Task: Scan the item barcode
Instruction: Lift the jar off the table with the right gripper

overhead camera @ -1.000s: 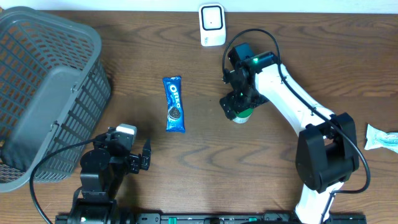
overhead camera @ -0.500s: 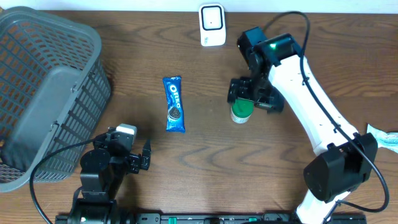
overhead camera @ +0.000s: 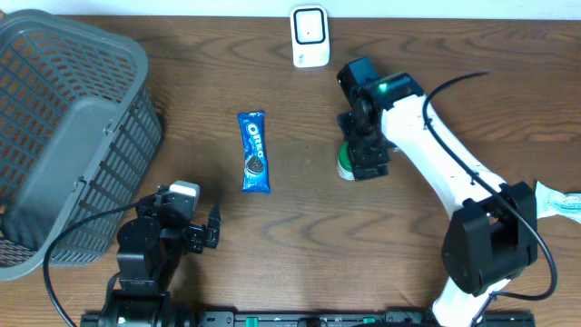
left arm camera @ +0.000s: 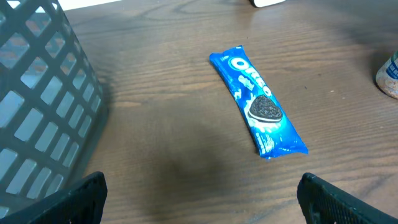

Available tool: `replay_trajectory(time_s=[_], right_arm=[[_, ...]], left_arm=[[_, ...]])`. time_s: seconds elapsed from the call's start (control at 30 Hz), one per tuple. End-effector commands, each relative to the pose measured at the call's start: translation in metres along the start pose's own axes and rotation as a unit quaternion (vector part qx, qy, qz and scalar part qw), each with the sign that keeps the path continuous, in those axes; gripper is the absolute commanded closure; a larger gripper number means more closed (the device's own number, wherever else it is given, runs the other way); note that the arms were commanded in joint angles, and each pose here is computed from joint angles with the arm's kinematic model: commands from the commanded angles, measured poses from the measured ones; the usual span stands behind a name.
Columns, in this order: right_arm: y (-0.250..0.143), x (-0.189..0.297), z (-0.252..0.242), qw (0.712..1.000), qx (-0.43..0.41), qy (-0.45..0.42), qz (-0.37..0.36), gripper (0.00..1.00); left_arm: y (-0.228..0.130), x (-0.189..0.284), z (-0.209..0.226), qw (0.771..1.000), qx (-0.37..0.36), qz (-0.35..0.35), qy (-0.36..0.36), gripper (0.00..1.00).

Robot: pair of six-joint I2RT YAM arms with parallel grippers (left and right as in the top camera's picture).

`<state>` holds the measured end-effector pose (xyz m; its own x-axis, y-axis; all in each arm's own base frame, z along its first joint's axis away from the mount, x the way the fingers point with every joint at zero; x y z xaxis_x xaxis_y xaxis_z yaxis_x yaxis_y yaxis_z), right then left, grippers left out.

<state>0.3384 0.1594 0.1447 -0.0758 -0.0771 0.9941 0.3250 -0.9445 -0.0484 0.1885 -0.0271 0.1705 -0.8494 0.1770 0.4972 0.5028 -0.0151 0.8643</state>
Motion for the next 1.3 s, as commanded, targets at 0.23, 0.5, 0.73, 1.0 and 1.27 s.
replay_trajectory(time_s=[0.23,0.5,0.73,1.0,1.27], right_arm=[[0.013,-0.024,0.003,0.997,-0.054,0.024,-0.056,0.06],[0.009,-0.045,-0.005,0.997,0.021,0.021,-0.072,0.16],[0.009,-0.057,-0.009,0.996,0.043,0.022,-0.075,0.16],[0.009,-0.057,-0.01,0.974,0.21,0.008,-0.082,0.3],[0.01,-0.051,-0.005,0.867,0.495,0.004,-0.064,0.44]], left_arm=[[-0.002,0.0,0.001,1.0,0.005,0.001,0.004,0.02],[-0.002,0.0,0.001,1.0,0.005,0.001,0.004,0.02],[-0.002,0.0,0.001,1.0,0.005,0.001,0.004,0.02],[-0.002,0.0,0.001,1.0,0.005,0.001,0.004,0.02],[-0.002,0.0,0.001,1.0,0.005,0.001,0.004,0.02]])
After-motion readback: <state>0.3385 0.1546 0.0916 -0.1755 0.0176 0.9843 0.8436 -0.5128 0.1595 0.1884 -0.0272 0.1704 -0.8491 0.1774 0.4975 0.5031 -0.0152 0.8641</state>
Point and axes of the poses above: each gripper's point midway between its finger pads, its own x axis back along the fingers, its own z axis along the line the jaws close on, y = z × x, the point moved 5 cm from there along x, back along the fingers, and after that the axes turned 9 degrees about x, right-handed, at the moved point
